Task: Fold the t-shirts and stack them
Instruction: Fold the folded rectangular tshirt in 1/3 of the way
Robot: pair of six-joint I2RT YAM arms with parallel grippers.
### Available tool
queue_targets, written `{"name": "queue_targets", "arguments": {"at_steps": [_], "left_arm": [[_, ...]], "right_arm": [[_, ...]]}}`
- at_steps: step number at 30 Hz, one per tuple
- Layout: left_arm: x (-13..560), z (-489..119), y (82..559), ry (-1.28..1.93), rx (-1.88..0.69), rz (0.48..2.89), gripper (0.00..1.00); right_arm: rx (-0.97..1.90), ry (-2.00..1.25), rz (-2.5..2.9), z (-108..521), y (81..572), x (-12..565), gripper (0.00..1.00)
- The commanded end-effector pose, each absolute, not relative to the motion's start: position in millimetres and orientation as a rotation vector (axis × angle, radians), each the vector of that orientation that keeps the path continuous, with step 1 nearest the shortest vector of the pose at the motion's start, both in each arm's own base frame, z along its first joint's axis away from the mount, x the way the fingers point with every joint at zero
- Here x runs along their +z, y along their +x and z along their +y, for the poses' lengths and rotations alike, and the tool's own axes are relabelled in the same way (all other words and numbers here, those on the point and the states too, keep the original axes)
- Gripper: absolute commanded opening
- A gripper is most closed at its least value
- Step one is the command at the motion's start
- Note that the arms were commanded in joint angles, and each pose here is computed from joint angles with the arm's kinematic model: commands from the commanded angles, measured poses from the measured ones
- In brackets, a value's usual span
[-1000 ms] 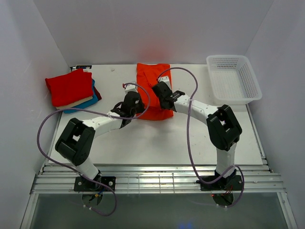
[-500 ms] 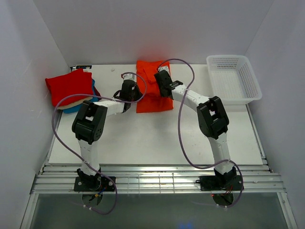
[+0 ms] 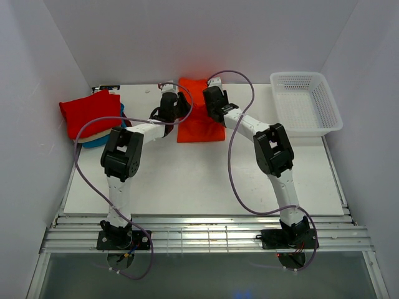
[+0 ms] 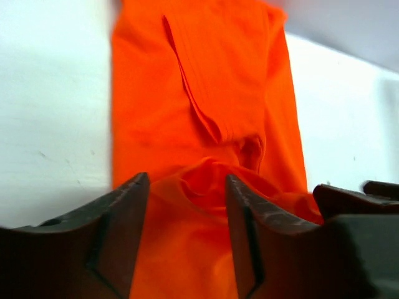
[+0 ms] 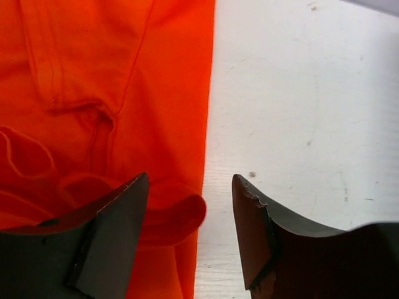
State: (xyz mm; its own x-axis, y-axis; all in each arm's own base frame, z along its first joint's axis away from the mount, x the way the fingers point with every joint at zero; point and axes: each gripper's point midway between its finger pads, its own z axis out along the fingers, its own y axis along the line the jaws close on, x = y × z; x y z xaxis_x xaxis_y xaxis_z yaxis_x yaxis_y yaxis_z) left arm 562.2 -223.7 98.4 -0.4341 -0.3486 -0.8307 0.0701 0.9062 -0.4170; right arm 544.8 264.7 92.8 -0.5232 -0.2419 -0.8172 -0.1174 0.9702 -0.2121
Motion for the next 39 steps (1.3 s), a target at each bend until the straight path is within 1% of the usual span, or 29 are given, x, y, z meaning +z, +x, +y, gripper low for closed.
{"name": "queue_targets", "arguments": {"at_steps": [1,3,5,6,7,8,9,10,11,12,13,14,15,19,26,27,29,30,33,39], "left_arm": [[207.3,-194.3,578.3,-0.282,-0.386,1.714,0.63],[217.5,-180.1,571.6,-0.323,-0.335,1.689,0.7],[233.4,-178.4,558.6,-0.333,-0.359,1.666,0.7],[220.0,-183.2,547.8,-0.325,-0.372,1.688,0.7],[217.6,-188.7,541.2,-0.321,-0.401,1.694,0.69],[217.3,-197.3,533.9,-0.296,-0.443,1.7,0.67],[203.2,-205.4,526.0,-0.275,-0.467,1.721,0.61],[196.9,-222.6,518.0,-0.237,-0.501,1.736,0.54],[190.6,-232.5,513.6,-0.212,-0.523,1.748,0.42],[173.9,-253.4,506.3,-0.159,-0.566,1.787,0.29],[165.8,-264.2,503.5,-0.131,-0.592,1.807,0.08],[156.1,-272.9,501.1,-0.107,-0.609,1.829,0.0],[135.5,-281.4,499.1,-0.09,-0.614,1.87,0.0],[103.3,-296.0,500.2,-0.05,-0.615,1.925,0.0],[77.3,-290.8,509.2,-0.012,-0.52,1.956,0.0],[75.0,-288.8,510.4,-0.017,-0.509,1.959,0.0],[66.1,-285.8,510.5,-0.011,-0.486,1.974,0.0],[61.8,-284.4,509.8,-0.012,-0.476,1.984,0.0],[55.4,-279.7,505.3,-0.027,-0.463,1.998,0.0],[36.8,-273.3,484.2,-0.028,-0.477,2.055,0.0]], "right_arm": [[-0.186,-0.124,1.863,252.8,568.9,197.4,0.64],[-0.17,-0.086,1.801,245.9,564.3,230.0,0.65],[-0.163,-0.113,1.822,243.7,552.8,223.9,0.65],[-0.125,-0.121,1.812,244.6,546.2,233.8,0.65],[-0.11,-0.142,1.846,246.6,536.8,216.8,0.65],[-0.088,-0.156,1.858,250.2,531.3,212.4,0.64],[-0.048,-0.178,1.868,255.6,525.4,211.0,0.63],[-0.024,-0.189,1.899,260.1,517.6,197.4,0.59],[-0.001,-0.201,1.917,263.8,514.1,191.9,0.52],[0.054,-0.242,1.943,273.3,510.1,183.1,0.42],[0.092,-0.258,1.971,279.8,505.9,174.3,0.2],[0.148,-0.287,1.982,289.0,504.0,170.0,0.11],[0.165,-0.322,2.031,292.9,498.8,152.6,0.08],[0.247,-0.405,2.099,312.2,494.8,121.3,0.08],[0.333,-0.469,2.2,330.8,489.7,73.6,0.08],[0.325,-0.47,2.226,330.4,488.7,62.3,0.08],[0.318,-0.449,2.245,329.6,492.1,57.4,0.08],[0.293,-0.446,2.29,324.0,488.9,43.9,0.08],[0.23,-0.411,2.343,313.4,486.7,31.0,0.08],[0.196,-0.412,2.45,296.7,459.2,4.3,0.08]]}}
